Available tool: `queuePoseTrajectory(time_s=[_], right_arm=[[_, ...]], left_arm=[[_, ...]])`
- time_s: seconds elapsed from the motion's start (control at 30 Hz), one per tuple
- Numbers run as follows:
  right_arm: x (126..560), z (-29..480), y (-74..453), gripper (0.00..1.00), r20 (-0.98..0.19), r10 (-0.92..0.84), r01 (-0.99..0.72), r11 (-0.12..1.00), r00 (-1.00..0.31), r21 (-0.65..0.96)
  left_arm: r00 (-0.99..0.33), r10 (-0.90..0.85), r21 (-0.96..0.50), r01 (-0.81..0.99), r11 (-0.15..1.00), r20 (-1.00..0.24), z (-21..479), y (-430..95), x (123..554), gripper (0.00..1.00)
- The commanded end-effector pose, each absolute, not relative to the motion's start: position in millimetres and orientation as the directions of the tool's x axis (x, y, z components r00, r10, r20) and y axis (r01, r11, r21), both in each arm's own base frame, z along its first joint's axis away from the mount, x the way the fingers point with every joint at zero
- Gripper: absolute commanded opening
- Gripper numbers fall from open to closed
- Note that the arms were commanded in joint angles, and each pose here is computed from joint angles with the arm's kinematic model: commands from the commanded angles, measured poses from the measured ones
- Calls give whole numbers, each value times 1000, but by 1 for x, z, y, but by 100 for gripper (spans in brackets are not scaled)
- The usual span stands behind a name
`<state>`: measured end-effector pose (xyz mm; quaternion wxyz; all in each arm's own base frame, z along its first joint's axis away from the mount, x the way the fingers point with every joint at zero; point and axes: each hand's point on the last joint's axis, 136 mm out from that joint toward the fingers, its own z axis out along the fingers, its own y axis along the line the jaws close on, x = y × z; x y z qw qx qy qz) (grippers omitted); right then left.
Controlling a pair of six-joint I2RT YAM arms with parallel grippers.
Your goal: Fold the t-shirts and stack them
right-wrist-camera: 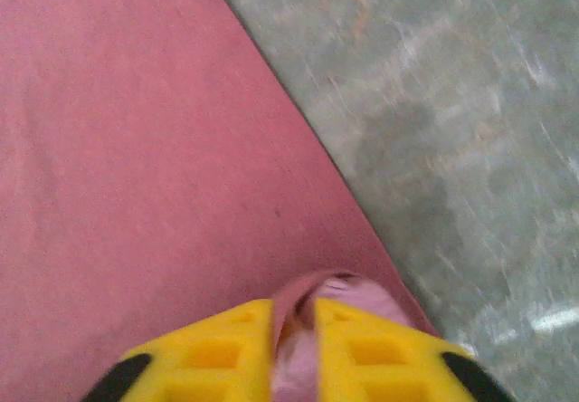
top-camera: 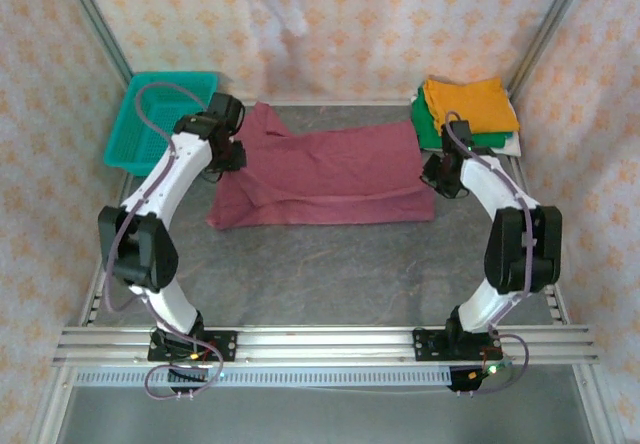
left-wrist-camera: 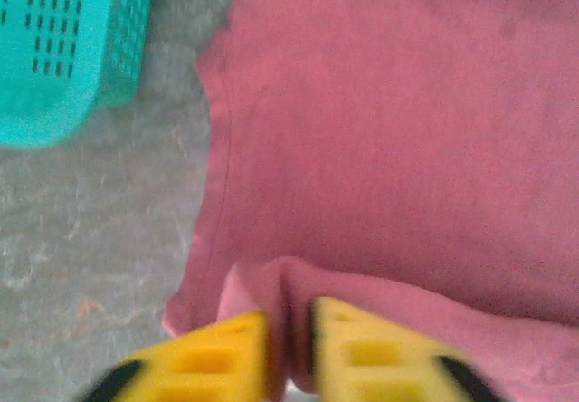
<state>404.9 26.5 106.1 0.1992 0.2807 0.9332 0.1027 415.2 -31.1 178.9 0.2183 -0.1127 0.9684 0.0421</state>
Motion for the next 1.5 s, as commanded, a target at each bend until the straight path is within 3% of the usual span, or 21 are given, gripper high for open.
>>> queuePoseTrajectory(time_s=[0.0,0.07,0.1,0.17,0.3,0.5,0.6,0.7,0.9,1.0,1.17,1.47], right_arm=[[447,124,22,25,-383,567,474,822,-729,315],[464,128,22,29,-387,562,467,826,-731,316],[468,131,22,36,-384,555,464,830,-738,310],[466,138,23,37,-377,536,452,843,-755,293],[433,145,41,37,-427,465,351,880,-775,321],[369,128,86,34,-447,343,195,919,-826,343],[367,123,114,30,-473,271,105,932,-838,348],[373,136,173,33,-569,79,-146,930,-818,339],[375,140,286,38,-664,-337,-550,824,-667,134],[375,139,335,41,-695,-460,-669,742,-552,41],[385,128,407,48,-714,-521,-750,661,-468,9],[395,83,485,48,-680,-605,-810,586,-414,-28]], left_arm=[[-842,-174,76,-245,966,-511,194,-16,460,42],[-841,-153,143,-262,954,-519,196,-7,485,49],[-850,-143,182,-268,946,-507,196,-2,492,54],[-861,-136,186,-256,949,-491,203,-5,493,54],[-807,-157,94,-253,963,-569,214,-23,453,54],[-811,-280,-125,-252,960,-513,163,-44,373,49],[-843,-290,-207,-216,954,-453,140,-63,362,48],[-868,-283,-188,-223,956,-409,124,-64,363,48],[-838,-375,-171,-334,927,-396,102,-37,364,44],[-761,-506,-251,-439,862,-405,101,-8,359,44],[-609,-677,-382,-558,736,-413,113,34,345,45],[-639,-649,-352,-546,760,-412,112,40,318,46]])
